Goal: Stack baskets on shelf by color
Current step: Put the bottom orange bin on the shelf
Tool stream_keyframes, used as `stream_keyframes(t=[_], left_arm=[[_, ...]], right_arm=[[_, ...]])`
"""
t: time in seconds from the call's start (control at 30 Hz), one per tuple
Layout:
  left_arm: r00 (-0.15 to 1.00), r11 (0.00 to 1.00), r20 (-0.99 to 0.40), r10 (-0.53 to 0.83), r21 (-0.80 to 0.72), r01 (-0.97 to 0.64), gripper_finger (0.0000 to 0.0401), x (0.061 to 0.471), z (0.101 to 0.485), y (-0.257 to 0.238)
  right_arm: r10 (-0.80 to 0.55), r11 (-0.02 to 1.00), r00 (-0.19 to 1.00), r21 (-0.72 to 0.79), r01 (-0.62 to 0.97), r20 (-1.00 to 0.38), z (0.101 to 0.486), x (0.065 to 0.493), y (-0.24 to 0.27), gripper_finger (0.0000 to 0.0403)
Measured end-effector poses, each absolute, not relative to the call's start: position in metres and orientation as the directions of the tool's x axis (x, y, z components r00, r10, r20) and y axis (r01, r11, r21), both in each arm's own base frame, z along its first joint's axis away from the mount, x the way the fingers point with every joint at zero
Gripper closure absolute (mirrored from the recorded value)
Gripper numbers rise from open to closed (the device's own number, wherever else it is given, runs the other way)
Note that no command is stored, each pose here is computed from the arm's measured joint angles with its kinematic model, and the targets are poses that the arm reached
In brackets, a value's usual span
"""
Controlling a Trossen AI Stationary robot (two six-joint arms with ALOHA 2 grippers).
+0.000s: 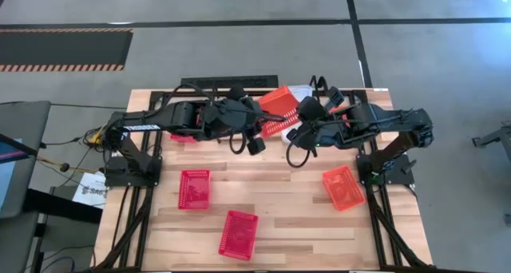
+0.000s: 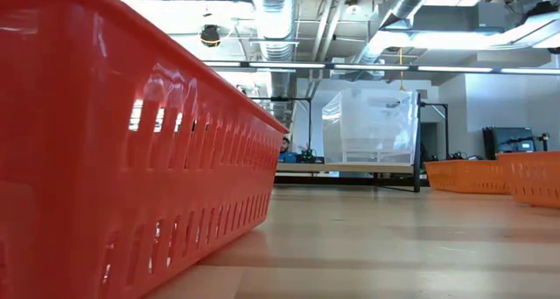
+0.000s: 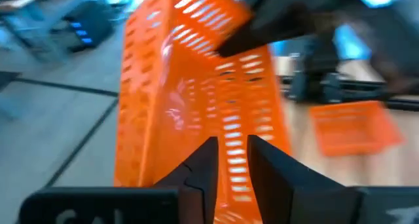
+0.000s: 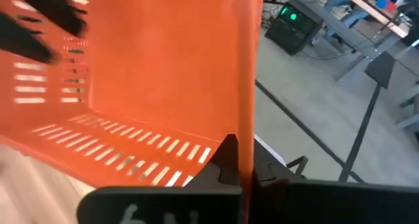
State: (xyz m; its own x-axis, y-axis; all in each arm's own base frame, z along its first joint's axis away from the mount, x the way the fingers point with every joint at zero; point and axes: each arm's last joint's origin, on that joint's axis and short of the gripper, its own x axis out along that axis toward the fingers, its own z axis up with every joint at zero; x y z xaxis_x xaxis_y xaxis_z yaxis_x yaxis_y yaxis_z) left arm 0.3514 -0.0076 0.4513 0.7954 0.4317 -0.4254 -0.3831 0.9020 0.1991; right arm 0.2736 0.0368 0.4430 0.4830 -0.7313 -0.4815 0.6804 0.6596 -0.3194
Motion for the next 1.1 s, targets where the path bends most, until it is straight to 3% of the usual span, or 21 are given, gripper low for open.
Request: stream_keyframes(t=[0.2, 0.33, 0.43, 0.63, 0.87, 1.1], left_arm=[[0.856, 0.926, -0.356, 0.374, 0.192, -0.325, 0.0315, 0.335, 0.482, -0.027], [0.838, 0.888, -0.309, 0.449, 0.260, -0.380, 0.0305, 0.327, 0.493, -0.033], [0.786, 0.842, -0.320, 0.529, 0.312, -0.440, 0.0298, 0.325, 0.490, -0.030], [0.734, 0.830, -0.391, 0.555, 0.321, -0.457, 0.0257, 0.326, 0.476, -0.021], [0.765, 0.869, -0.414, 0.494, 0.267, -0.417, 0.0199, 0.329, 0.474, -0.020], [0.765, 0.868, -0.412, 0.496, 0.270, -0.417, 0.0180, 0.329, 0.474, -0.019]], right_arm=[[-0.733, 0.652, 0.448, -0.340, 0.678, -0.513, 0.440, 0.270, 0.032, 0.0402], [-0.729, 0.656, 0.451, -0.338, 0.674, -0.516, 0.440, 0.270, 0.032, 0.0402], [-0.728, 0.656, 0.454, -0.333, 0.677, -0.514, 0.441, 0.271, 0.032, 0.0402], [-0.728, 0.656, 0.458, -0.327, 0.680, -0.509, 0.441, 0.271, 0.032, 0.0402], [-0.731, 0.666, 0.485, -0.349, 0.659, -0.480, 0.445, 0.277, 0.028, 0.0402], [-0.750, 0.646, 0.450, -0.391, 0.656, -0.485, 0.446, 0.280, 0.008, 0.0402]])
